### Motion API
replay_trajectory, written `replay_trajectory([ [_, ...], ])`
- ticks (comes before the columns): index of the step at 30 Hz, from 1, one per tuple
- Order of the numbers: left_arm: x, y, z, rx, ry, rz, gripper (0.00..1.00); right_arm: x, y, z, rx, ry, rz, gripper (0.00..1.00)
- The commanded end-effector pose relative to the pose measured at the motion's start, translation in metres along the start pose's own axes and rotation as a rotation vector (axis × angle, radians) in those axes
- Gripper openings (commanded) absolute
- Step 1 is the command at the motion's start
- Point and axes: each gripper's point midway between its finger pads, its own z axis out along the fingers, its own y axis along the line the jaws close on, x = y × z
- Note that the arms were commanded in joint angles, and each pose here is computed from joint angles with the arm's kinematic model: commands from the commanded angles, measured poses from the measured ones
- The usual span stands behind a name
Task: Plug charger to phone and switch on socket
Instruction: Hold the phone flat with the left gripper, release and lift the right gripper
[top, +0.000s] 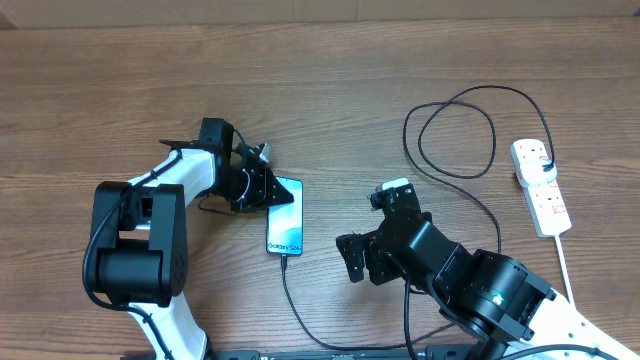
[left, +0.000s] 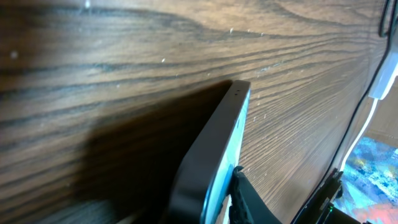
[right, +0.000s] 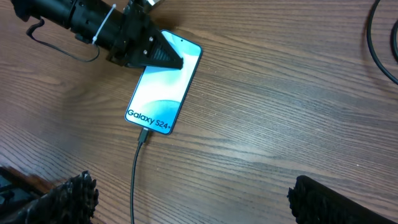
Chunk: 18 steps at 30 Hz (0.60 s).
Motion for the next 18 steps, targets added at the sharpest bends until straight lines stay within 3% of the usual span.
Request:
replay_trajectory([
  [1, 0.0069, 0.0194, -0.0002, -0.100, 0.010, -0.036, 0.18, -0.0114, 0.0032, -0.0072, -0.012, -0.036, 0.014, 1.00],
  [5, 0.0075, 0.0196, -0.0001, -0.101, 0.012, -0.037, 0.21, -0.0114, 0.0032, -0.0072, -0.012, -0.036, 0.014, 1.00],
  [10, 0.0079, 0.0198, -0.0001, -0.102, 0.013, -0.054, 0.37, -0.0113, 0.0032, -0.0071, -0.012, -0.035, 0.014, 1.00],
  [18, 0.0085, 0.0199, -0.0002, -0.103, 0.015, -0.056, 0.50, -0.0113, 0.0031, -0.0071, -0.011, -0.036, 0.014, 1.00],
])
